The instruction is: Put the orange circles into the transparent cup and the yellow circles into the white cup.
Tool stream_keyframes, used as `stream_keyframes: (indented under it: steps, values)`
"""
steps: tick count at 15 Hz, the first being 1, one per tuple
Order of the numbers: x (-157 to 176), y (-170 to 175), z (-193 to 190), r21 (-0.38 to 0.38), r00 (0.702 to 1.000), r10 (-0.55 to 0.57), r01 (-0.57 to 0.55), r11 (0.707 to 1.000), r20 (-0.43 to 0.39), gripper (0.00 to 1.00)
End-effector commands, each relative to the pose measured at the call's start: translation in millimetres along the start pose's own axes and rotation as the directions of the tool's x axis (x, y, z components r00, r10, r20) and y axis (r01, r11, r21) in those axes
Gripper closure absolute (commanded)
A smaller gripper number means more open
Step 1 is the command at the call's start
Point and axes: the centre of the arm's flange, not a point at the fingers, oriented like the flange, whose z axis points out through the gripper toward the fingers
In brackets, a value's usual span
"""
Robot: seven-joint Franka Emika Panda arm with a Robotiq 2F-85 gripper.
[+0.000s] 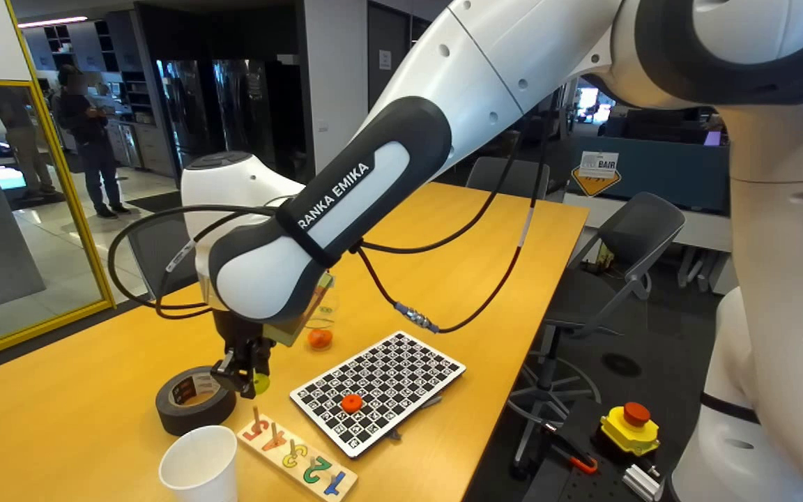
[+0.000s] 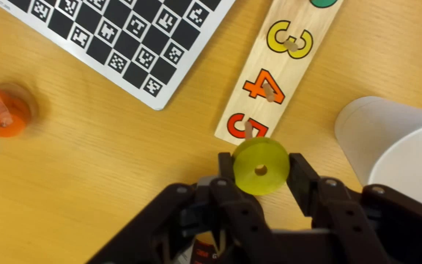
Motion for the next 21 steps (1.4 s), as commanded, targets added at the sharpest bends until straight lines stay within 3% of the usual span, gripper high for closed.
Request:
stream_keyframes:
  steps: [1,8,21]
  values:
    - [0.2,-26.9,-26.9,-0.013,0.997,-0.079,0.079,0.997,-0.012,0.79]
    - [6.0,-71.4,-35.2,0.037,0.973,-0.226,0.227,0.973,-0.038,0.79]
    - [18.8,-96.0,-32.7,0.079,0.936,-0.350,0.351,0.933,-0.032,0.79]
